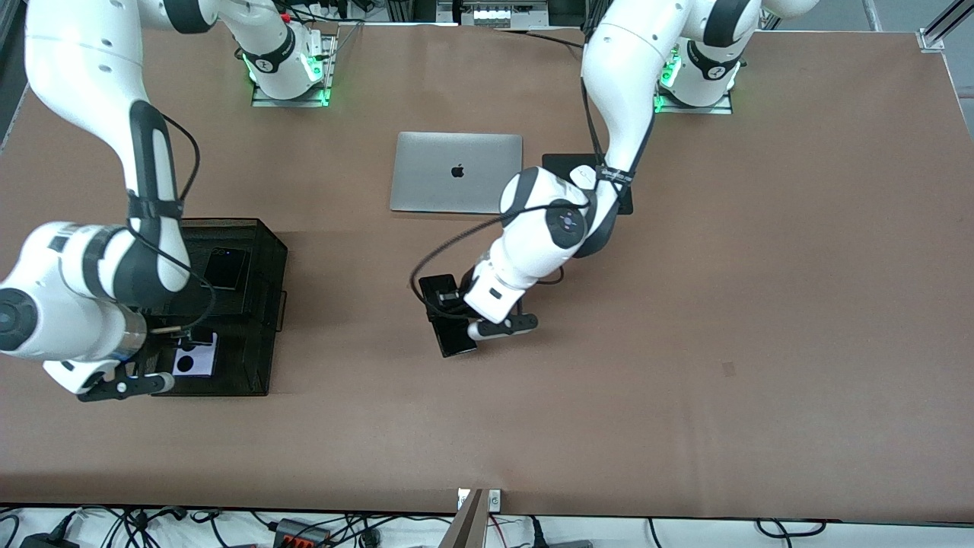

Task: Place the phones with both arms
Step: 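Set the black slab phone down with the left gripper while the right gripper returns, then grasp the slab phone with the right gripper while the left gripper withdraws, then carry the black slab phone over the mesh basket with the right gripper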

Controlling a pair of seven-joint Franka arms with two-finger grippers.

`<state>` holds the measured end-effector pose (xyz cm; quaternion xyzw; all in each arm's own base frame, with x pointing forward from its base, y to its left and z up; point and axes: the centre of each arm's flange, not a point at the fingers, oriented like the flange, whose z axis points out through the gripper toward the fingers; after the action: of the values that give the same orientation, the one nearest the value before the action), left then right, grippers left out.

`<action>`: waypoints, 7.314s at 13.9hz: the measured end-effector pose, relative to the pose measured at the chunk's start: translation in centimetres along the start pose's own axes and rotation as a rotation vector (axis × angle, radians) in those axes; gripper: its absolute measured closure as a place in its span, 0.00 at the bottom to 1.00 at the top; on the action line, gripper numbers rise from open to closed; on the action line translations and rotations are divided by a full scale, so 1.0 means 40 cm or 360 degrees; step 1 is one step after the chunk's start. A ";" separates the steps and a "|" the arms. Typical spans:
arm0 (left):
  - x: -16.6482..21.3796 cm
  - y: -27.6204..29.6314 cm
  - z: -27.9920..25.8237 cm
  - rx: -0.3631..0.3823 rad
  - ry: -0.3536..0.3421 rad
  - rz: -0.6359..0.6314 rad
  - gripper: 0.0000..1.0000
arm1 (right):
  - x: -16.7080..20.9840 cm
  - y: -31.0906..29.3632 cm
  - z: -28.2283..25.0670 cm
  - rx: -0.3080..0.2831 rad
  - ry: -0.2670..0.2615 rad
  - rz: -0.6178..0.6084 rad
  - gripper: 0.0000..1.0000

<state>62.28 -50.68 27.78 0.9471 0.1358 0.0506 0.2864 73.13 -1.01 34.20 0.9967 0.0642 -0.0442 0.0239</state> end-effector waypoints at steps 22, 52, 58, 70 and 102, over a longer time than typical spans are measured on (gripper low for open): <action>-0.145 -0.031 0.230 0.0220 0.0029 0.0468 0.00 | -0.051 -0.218 -0.204 0.0057 -0.0018 -0.0049 0.00; 0.331 -0.683 -1.184 0.0984 -0.0416 0.0386 0.00 | -0.104 -1.070 0.189 0.0017 0.0099 -0.0304 0.00; 0.323 -0.638 -1.164 0.1024 -0.0273 0.0347 0.00 | -0.132 -1.133 0.232 0.0002 0.0090 -0.0257 0.00; 0.347 -0.685 -1.246 0.1008 -0.0179 0.0287 0.00 | -0.128 -1.162 0.329 -0.0021 0.0153 -0.0148 0.00; 0.332 -0.620 -1.284 0.1036 -0.0260 0.0187 0.00 | -0.138 -1.112 0.373 0.0023 0.0057 -0.0056 0.22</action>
<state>60.41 0.08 56.90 0.9960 0.0668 -0.0549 -0.0243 60.62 41.58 18.02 0.9962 0.0817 -0.0274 0.0149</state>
